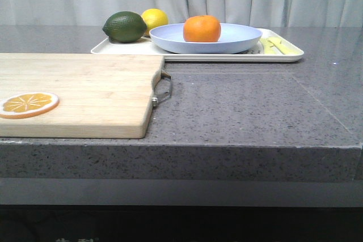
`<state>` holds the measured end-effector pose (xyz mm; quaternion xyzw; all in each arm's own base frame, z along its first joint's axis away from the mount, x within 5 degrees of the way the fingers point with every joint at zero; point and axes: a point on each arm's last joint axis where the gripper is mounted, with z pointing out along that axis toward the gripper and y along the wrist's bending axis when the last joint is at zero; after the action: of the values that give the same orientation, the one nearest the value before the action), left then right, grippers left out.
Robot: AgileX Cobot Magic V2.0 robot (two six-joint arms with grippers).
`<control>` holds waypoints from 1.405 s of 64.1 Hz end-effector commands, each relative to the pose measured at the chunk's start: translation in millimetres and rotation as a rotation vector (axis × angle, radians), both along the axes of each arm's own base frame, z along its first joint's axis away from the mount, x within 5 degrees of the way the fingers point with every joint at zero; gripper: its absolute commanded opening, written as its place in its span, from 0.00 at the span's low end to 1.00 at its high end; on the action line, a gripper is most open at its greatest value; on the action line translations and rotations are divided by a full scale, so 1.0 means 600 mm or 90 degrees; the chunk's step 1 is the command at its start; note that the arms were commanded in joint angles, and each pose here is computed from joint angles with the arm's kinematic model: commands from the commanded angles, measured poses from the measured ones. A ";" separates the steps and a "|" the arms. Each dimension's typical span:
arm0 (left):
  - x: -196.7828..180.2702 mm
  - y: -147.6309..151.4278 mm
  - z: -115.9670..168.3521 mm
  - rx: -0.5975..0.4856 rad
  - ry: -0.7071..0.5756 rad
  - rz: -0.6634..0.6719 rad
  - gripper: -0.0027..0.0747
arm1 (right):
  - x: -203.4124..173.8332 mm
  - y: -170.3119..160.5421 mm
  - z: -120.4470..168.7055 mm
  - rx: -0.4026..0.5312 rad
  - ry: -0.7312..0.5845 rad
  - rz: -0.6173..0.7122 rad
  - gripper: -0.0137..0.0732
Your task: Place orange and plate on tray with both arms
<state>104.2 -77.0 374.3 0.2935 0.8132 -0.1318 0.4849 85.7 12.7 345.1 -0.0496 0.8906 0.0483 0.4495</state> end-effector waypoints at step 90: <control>-0.094 0.125 -0.226 -0.238 -0.353 0.375 0.01 | 0.003 0.000 0.017 0.005 -0.040 -0.004 0.08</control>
<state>51.3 -3.4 230.2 0.0074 0.7164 -0.0354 0.6968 84.7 12.8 343.7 -0.0487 0.8949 0.0492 0.4409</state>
